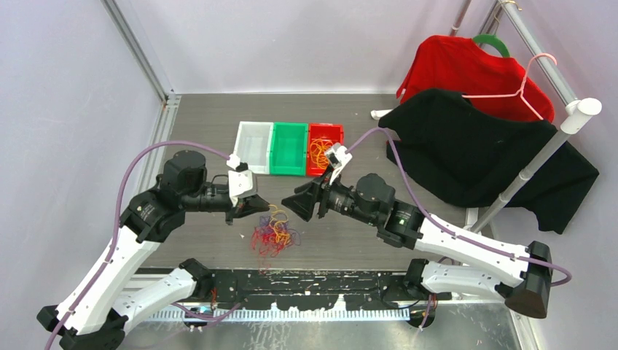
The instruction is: Untangle the cables
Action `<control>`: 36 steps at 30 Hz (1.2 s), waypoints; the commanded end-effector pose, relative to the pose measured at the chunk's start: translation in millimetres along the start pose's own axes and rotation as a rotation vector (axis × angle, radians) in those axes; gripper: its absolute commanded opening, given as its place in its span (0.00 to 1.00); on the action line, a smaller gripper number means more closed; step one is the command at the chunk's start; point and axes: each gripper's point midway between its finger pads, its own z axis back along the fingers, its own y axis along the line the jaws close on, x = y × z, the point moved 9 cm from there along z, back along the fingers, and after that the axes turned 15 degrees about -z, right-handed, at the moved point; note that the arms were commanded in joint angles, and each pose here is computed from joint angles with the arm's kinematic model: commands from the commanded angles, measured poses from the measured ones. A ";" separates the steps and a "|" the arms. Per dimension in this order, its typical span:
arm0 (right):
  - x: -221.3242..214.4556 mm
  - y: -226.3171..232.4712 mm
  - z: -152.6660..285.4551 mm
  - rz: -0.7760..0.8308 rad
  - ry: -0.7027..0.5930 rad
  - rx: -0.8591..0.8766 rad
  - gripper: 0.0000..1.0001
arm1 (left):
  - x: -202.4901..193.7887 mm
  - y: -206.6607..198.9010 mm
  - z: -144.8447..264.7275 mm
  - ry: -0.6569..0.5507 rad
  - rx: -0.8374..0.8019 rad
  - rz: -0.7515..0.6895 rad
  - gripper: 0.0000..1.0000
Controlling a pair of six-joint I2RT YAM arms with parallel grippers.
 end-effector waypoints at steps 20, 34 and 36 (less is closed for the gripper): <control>-6.1 -4.8 -39.0 0.008 0.015 0.041 0.70 | 36.5 11.1 4.5 -0.116 0.002 -0.090 0.00; -34.3 -16.5 -56.0 -0.062 0.089 0.073 0.72 | 60.1 28.3 7.9 -0.147 0.039 -0.198 0.00; -36.5 -20.3 -57.4 -0.058 0.087 0.056 0.72 | 65.1 31.0 8.3 -0.159 0.046 -0.211 0.00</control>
